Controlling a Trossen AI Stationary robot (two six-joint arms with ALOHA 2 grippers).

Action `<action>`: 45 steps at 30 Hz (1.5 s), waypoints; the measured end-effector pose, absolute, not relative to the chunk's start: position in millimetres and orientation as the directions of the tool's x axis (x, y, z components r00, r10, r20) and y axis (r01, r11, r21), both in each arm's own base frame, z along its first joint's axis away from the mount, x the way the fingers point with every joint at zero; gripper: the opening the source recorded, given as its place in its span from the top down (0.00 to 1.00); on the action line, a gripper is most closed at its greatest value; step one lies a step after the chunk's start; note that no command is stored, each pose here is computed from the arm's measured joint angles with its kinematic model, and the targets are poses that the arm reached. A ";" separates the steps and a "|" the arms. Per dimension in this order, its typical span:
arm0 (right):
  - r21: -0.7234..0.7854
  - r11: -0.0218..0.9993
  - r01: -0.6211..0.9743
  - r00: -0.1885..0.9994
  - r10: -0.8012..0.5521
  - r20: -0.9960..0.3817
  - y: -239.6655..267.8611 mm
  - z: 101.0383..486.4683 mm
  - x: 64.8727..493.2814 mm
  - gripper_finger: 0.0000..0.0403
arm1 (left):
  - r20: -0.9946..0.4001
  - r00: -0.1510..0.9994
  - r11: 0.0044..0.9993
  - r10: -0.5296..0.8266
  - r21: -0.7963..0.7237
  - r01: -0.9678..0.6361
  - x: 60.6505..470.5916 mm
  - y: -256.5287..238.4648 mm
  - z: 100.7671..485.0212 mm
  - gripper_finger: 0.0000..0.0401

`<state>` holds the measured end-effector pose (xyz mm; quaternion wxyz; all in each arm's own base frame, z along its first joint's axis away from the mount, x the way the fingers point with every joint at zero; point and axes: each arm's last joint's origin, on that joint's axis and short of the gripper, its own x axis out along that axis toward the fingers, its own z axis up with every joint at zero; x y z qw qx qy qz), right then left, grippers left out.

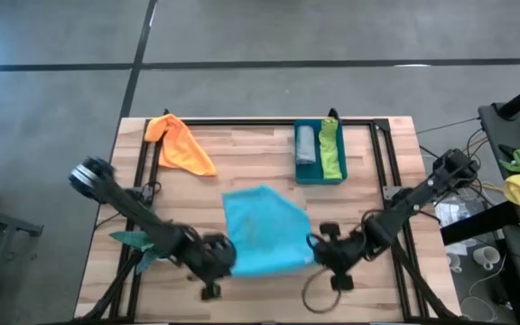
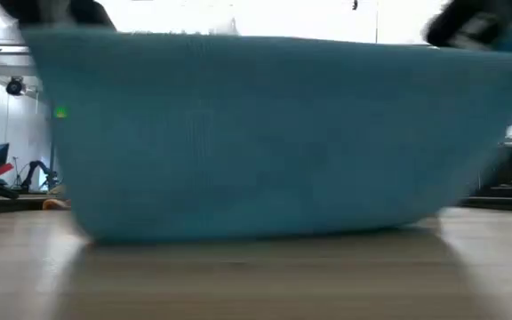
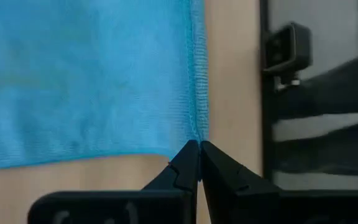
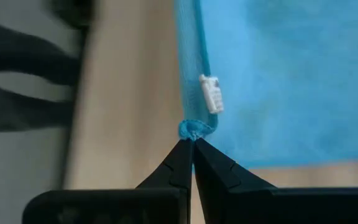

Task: Roll microfiber towels into tight, uniform cylinder then place into a basket
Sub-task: Roll the blue towel

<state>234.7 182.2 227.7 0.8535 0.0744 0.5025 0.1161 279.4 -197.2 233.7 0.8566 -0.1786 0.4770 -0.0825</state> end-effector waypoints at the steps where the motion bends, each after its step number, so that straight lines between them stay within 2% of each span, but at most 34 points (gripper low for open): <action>1: 0.297 0.945 -0.134 0.474 0.324 -0.819 188.2 222.7 231.9 0.98 | -0.777 0.526 0.906 -0.346 -0.423 -0.029 286.2 -204.1 229.2 1.00; 4: 0.421 0.895 -0.148 0.424 0.442 -0.790 201.0 216.9 222.5 0.98 | -0.733 0.529 0.855 -0.428 -0.518 -0.026 304.4 -221.3 227.3 1.00; 7: 0.509 0.842 -0.178 0.348 0.538 -0.768 207.4 231.7 216.1 0.98 | -0.712 0.545 0.843 -0.443 -0.537 -0.016 313.0 -228.7 237.4 1.00; 9: 0.527 0.816 -0.239 0.343 0.578 -0.741 207.5 251.6 214.7 0.98 | -0.679 0.591 0.842 -0.436 -0.539 0.003 316.7 -225.2 254.6 1.00; 11: 0.472 0.826 -0.307 0.368 0.560 -0.742 201.0 268.2 215.8 0.98 | -0.672 0.635 0.868 -0.381 -0.497 -0.005 314.6 -212.8 270.9 1.00; 13: 0.313 0.886 -0.342 0.450 0.446 -0.773 188.2 278.8 220.5 0.98 | -0.680 0.678 0.904 -0.280 -0.424 -0.051 313.5 -192.4 281.3 1.00; 16: -0.048 0.961 -0.273 0.590 0.128 -0.797 157.2 292.7 234.2 0.98 | -0.710 0.699 0.949 -0.083 -0.270 -0.161 303.7 -149.9 296.5 1.00; 19: -0.354 0.918 -0.177 0.654 -0.159 -0.739 120.0 311.3 251.5 0.98 | -0.694 0.716 0.964 0.082 -0.126 -0.233 289.3 -103.3 322.1 1.00; 22: -0.534 0.838 -0.111 0.687 -0.324 -0.651 80.2 341.2 268.8 0.98 | -0.614 0.771 0.972 0.168 -0.026 -0.233 271.0 -60.1 354.7 1.00; 26: -0.635 0.772 -0.004 0.726 -0.435 -0.533 29.6 399.9 277.9 0.98 | -0.469 0.843 0.962 0.262 0.059 -0.267 231.1 -16.5 408.4 1.00; 30: -0.592 0.797 0.122 0.791 -0.438 -0.427 4.4 455.4 267.3 0.98 | -0.316 0.905 0.959 0.284 0.080 -0.273 186.9 -5.5 457.6 1.00; 35: -0.460 0.886 0.051 0.835 -0.291 -0.467 4.4 466.4 261.5 0.98 | -0.321 0.926 0.979 0.198 0.026 -0.200 171.1 -18.0 467.5 1.00; 39: -0.224 0.971 -0.089 0.796 -0.066 -0.602 21.9 435.8 268.0 0.98 | -0.470 0.879 0.987 0.078 -0.088 -0.134 191.3 -45.4 437.6 1.00; 43: -0.012 0.981 -0.196 0.608 0.112 -0.786 63.7 368.8 269.7 0.98 | -0.633 0.774 0.964 -0.033 -0.224 -0.141 218.1 -95.9 377.2 1.00; 45: 0.080 0.965 -0.251 0.514 0.203 -0.833 91.8 346.3 261.0 0.98 | -0.644 0.759 0.942 -0.101 -0.307 -0.135 229.5 -128.0 351.2 1.00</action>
